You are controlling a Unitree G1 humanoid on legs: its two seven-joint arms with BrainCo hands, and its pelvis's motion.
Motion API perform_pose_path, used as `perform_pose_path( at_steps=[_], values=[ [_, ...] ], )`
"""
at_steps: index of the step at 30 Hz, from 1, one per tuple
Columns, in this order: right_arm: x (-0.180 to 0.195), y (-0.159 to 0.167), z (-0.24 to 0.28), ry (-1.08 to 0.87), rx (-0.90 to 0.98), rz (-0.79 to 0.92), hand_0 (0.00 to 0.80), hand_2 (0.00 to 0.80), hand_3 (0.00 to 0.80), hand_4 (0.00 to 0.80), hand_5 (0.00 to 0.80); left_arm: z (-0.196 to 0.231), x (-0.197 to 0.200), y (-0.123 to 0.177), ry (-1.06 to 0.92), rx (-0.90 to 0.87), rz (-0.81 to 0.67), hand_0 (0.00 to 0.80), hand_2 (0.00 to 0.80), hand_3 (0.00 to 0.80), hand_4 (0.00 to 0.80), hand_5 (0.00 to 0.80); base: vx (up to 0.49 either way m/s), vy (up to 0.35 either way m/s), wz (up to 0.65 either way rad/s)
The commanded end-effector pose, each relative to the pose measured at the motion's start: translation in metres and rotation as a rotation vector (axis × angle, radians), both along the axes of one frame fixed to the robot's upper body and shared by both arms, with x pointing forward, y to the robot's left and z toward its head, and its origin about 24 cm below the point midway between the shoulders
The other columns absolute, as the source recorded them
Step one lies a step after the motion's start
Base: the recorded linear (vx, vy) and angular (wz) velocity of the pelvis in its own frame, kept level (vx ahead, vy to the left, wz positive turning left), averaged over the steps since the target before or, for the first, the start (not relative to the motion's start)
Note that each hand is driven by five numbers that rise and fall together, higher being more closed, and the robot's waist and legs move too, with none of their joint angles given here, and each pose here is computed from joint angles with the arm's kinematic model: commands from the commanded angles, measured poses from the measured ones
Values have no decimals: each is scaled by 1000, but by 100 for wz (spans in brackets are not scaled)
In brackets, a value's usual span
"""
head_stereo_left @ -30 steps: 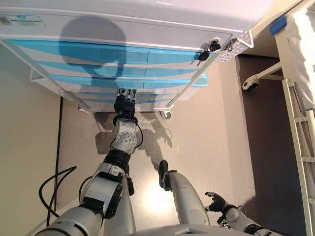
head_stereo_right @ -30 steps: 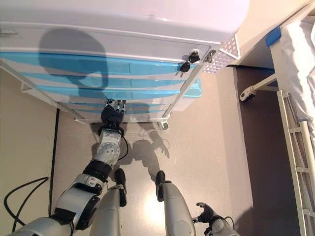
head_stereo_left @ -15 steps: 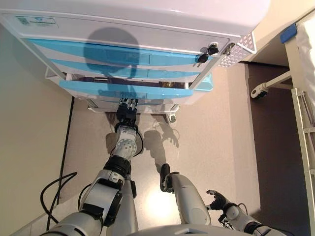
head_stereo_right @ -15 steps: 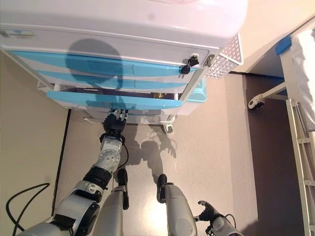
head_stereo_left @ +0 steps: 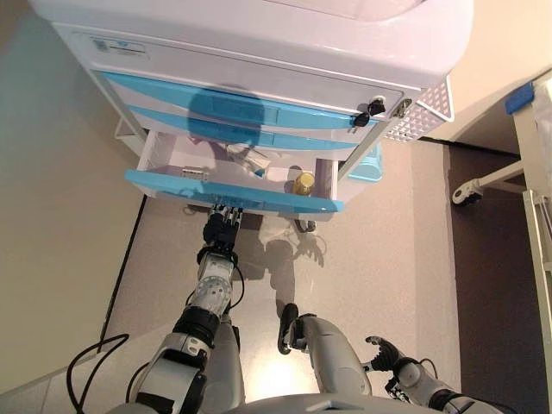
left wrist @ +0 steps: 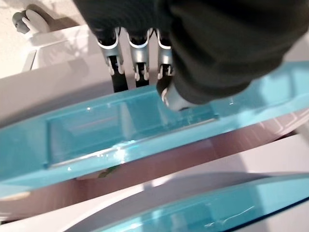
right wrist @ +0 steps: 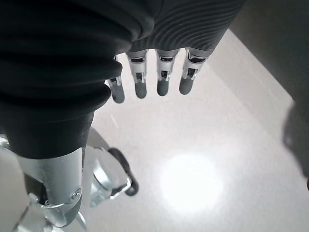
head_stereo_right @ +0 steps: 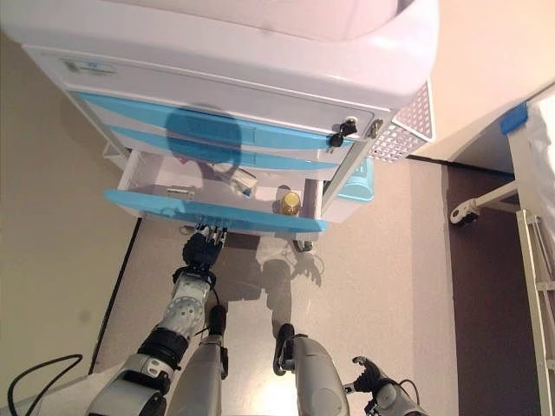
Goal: Open the drawer and pick up the medicine
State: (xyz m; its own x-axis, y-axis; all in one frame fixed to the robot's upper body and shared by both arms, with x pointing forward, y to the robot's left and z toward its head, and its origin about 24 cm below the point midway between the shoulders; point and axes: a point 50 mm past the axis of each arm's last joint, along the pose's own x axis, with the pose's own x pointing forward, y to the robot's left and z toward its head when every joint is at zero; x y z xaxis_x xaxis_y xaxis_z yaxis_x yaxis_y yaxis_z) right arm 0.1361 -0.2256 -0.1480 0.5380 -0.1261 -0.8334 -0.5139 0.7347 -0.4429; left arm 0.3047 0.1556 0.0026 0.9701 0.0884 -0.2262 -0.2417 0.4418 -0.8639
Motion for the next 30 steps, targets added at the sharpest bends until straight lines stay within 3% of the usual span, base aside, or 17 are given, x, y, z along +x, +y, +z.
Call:
perform_pose_path(
  at_steps=[1, 24, 30],
  values=[
    [-18, -21, -2, 61, -81, -4, 0, 0, 0, 0, 0, 85, 13, 18, -481, 107, -9, 800, 800, 800, 800, 800, 22, 16, 11],
    [-30, -32, -2, 100, -110, -27, 0, 0, 0, 0, 0, 21, -66, 71, -290, 138, 102, 800, 800, 800, 800, 800, 16, 28, 15],
    [-31, -32, -3, 115, -112, -20, 0, 0, 0, 0, 0, 23, -82, 82, -299, 159, 147, 800, 800, 800, 800, 800, 0, 0, 0]
  ],
)
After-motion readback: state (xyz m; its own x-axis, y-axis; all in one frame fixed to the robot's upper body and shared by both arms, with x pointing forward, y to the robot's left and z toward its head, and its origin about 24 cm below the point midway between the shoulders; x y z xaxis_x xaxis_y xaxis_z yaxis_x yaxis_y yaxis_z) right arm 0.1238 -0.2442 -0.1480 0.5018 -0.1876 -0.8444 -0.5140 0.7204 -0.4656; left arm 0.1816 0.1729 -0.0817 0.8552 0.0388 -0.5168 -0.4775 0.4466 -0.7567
